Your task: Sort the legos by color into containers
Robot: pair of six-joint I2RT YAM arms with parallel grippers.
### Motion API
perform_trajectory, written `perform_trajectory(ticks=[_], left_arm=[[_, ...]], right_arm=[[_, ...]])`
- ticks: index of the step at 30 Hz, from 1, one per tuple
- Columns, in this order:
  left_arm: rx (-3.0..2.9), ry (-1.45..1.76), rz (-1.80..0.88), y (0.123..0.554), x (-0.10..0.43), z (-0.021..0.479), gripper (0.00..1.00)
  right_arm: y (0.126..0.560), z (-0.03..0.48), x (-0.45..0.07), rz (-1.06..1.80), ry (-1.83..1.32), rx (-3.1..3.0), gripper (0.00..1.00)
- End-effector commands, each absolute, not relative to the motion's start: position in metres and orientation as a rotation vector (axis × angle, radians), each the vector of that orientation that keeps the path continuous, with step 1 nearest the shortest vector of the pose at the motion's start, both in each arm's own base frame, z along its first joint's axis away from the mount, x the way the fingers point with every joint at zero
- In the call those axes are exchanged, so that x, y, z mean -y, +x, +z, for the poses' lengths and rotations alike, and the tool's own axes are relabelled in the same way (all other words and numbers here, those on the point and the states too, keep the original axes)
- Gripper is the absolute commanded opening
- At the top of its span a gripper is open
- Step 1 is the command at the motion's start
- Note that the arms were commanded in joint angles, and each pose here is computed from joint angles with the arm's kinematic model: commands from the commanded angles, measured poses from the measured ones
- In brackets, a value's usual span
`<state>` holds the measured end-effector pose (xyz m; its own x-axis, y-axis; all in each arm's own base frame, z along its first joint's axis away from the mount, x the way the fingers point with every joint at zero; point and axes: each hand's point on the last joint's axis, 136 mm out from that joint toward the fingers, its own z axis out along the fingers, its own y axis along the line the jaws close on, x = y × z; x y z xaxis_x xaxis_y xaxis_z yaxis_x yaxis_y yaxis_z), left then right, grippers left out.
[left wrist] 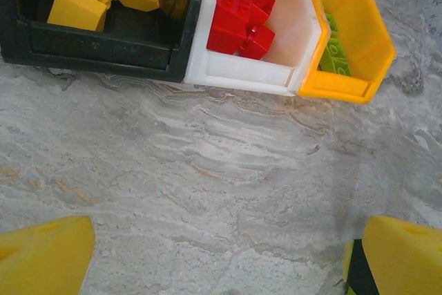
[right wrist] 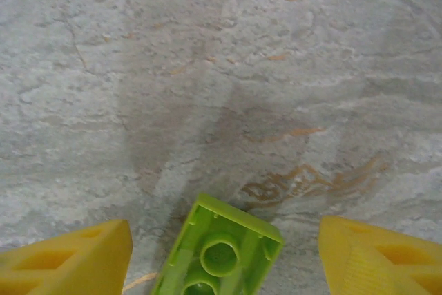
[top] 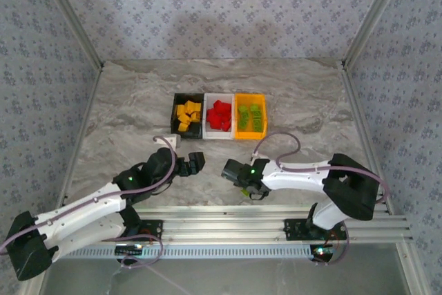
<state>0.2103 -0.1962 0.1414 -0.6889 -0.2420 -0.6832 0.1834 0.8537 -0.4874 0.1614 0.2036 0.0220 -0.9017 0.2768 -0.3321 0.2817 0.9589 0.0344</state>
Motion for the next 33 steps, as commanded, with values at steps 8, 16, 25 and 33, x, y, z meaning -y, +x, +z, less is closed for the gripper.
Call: perform_trajectory(ticks=[8, 16, 25, 33], left_arm=[[-2.215, -0.062, -0.680, 0.212, 0.195, 0.139, 0.99], [-2.224, -0.062, -0.666, 0.214, 0.196, 0.139, 0.99], [-2.244, -0.056, -0.628, 0.214, 0.194, 0.136, 0.99], [-2.249, -0.062, -0.595, 0.215, 0.190, 0.134, 0.99]], right_arm=[[0.147, 0.010, -0.192, -0.128, 0.397, -2.891, 0.56], [0.143, 0.003, -0.184, -0.100, 0.371, -2.940, 0.50], [0.158, 0.016, -0.191, 0.049, 0.226, -2.884, 0.34], [0.240, 0.107, -0.191, 0.256, 0.136, -2.595, 0.28]])
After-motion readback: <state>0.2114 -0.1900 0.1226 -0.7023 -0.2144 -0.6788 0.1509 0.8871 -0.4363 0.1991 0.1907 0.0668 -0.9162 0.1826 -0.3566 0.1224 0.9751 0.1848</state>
